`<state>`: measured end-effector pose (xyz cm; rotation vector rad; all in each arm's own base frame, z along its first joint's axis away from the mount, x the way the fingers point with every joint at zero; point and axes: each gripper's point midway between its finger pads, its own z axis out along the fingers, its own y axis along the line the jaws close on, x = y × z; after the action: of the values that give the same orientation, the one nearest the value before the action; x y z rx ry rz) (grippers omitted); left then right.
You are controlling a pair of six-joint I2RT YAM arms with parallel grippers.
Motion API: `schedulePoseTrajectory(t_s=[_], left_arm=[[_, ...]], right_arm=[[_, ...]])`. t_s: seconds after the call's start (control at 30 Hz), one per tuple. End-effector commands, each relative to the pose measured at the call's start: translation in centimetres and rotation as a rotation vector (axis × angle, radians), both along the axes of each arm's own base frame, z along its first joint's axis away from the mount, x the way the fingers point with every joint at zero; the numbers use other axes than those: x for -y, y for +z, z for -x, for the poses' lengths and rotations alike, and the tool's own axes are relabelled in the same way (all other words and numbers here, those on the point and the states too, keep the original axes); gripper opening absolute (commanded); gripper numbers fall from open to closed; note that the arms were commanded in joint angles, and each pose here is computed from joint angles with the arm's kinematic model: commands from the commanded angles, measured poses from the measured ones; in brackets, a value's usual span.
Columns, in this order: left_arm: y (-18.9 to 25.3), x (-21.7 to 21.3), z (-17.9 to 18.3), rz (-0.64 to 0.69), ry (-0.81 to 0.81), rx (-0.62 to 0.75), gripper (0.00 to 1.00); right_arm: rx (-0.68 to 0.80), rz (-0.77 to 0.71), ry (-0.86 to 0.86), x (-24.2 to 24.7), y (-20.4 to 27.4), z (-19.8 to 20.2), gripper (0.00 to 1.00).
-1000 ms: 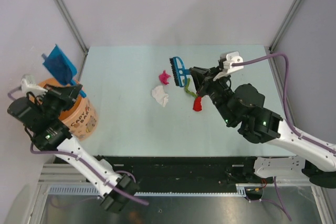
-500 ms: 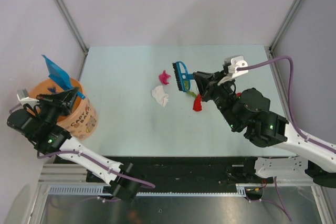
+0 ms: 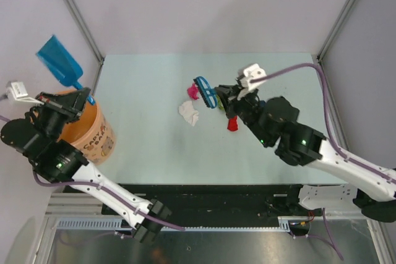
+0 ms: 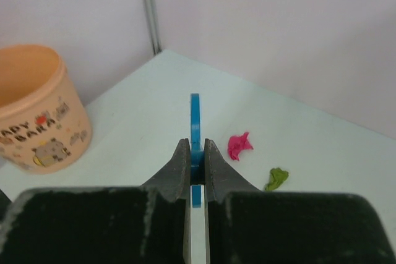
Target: Sweep away the paper scraps from the table
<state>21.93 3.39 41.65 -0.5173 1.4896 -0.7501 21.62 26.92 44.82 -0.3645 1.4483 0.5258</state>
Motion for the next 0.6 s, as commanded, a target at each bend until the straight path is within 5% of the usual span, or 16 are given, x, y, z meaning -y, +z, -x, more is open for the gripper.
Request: schedulePoseTrajectory(t_s=[0.0,0.27,0.47,0.57], left_arm=[[4.6,3.5,1.0,-0.424,-0.126,0.145,0.00],[6.2,5.2,1.9,-0.604,-0.156,0.160,0.00],[2.1,1.5,-3.8,-0.663,-0.067,-0.059,0.00],[0.0,5.0,-5.9,-0.763,-0.185,-0.070,0.00]], right_arm=[[0.034,0.140,0.172,-3.1,-2.4,-2.1,0.00],[0.138,0.363,0.270,-7.1,-7.3,-8.2,0.00],[0.116,0.302,0.274,-8.9,-8.7,-10.9,0.00],[0.110,0.336,0.264,-9.0,-9.8,-11.6,0.00]])
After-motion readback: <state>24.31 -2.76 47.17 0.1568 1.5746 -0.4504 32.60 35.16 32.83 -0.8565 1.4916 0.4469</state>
